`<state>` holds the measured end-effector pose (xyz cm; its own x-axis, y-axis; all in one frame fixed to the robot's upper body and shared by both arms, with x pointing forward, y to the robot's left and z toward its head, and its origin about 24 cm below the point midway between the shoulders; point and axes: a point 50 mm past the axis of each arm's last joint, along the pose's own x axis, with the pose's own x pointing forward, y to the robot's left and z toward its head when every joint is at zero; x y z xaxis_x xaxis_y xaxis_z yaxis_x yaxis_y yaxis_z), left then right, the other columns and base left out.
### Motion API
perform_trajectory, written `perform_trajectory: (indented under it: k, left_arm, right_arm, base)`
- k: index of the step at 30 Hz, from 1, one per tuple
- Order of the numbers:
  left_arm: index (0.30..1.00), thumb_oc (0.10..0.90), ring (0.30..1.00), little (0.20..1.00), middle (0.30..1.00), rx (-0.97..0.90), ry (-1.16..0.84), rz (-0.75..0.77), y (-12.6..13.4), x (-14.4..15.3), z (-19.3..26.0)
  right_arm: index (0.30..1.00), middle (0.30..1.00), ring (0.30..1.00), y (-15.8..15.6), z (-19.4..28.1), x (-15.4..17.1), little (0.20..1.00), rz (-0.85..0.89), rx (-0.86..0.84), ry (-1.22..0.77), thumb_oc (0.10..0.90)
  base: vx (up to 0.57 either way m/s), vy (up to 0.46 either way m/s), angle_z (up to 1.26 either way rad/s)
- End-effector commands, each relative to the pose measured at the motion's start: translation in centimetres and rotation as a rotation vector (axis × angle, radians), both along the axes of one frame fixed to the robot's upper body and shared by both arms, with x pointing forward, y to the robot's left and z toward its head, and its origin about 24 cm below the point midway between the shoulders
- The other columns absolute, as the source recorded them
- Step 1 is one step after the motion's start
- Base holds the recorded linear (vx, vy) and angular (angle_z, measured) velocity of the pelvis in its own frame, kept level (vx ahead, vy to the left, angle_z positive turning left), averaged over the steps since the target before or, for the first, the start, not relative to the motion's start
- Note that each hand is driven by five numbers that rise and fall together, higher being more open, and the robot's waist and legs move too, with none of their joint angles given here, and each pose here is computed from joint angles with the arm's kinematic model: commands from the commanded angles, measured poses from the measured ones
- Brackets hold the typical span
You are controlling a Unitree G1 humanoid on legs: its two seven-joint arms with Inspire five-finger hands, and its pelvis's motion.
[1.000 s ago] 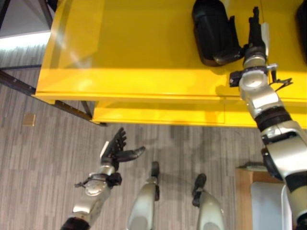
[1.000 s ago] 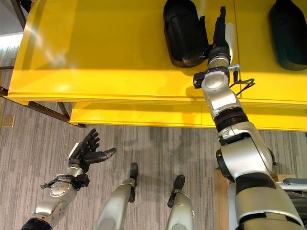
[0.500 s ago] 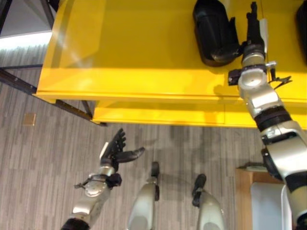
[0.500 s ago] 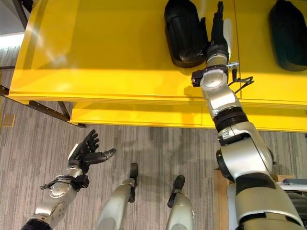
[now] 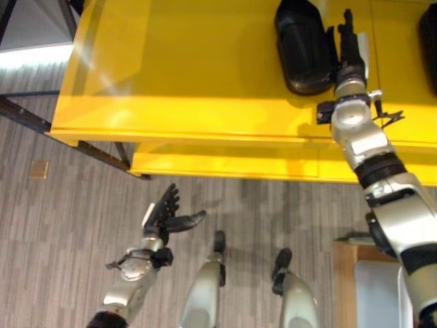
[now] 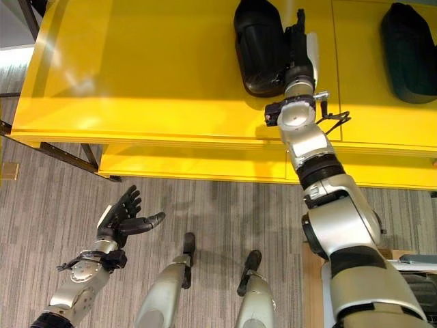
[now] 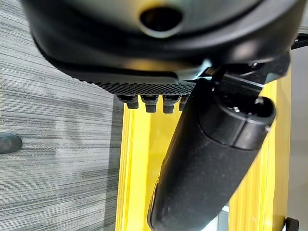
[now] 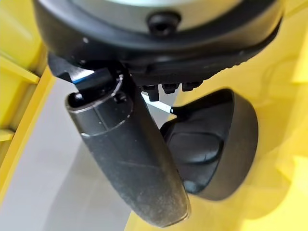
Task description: Move parts from the plastic box to the shelf.
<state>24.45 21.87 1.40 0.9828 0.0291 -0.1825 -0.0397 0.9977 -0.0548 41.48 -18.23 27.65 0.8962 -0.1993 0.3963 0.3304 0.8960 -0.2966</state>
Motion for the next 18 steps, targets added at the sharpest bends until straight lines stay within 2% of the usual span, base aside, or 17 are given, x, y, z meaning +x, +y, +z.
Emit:
perform_trajectory:
  k: [1, 10, 18]
  left_arm:
    - [1.0, 0.9, 1.0, 1.0, 1.0, -0.012, -0.133, -0.027, 0.0, 0.1, 2.3]
    - [1.0, 0.9, 1.0, 1.0, 1.0, -0.028, -0.121, -0.03, -0.2, 0.1, 2.1]
    - [1.0, 0.9, 1.0, 1.0, 1.0, -0.035, -0.112, -0.024, -0.2, 0.0, 1.9]
  right_arm:
    - [1.0, 1.0, 1.0, 0.2, 3.4, -1.0, 1.0, 0.068, 0.043, -0.188, 0.9]
    - [1.0, 1.0, 1.0, -0.2, 2.0, -1.0, 1.0, 0.127, 0.233, -0.172, 0.9]
    - [1.0, 1.0, 1.0, -0.4, 1.8, -1.1, 1.0, 0.139, 0.281, -0.185, 0.9]
  base:
    - [0.0, 0.0, 0.0]
    - [0.0, 0.0, 0.0]
    - [0.0, 0.0, 0.0]
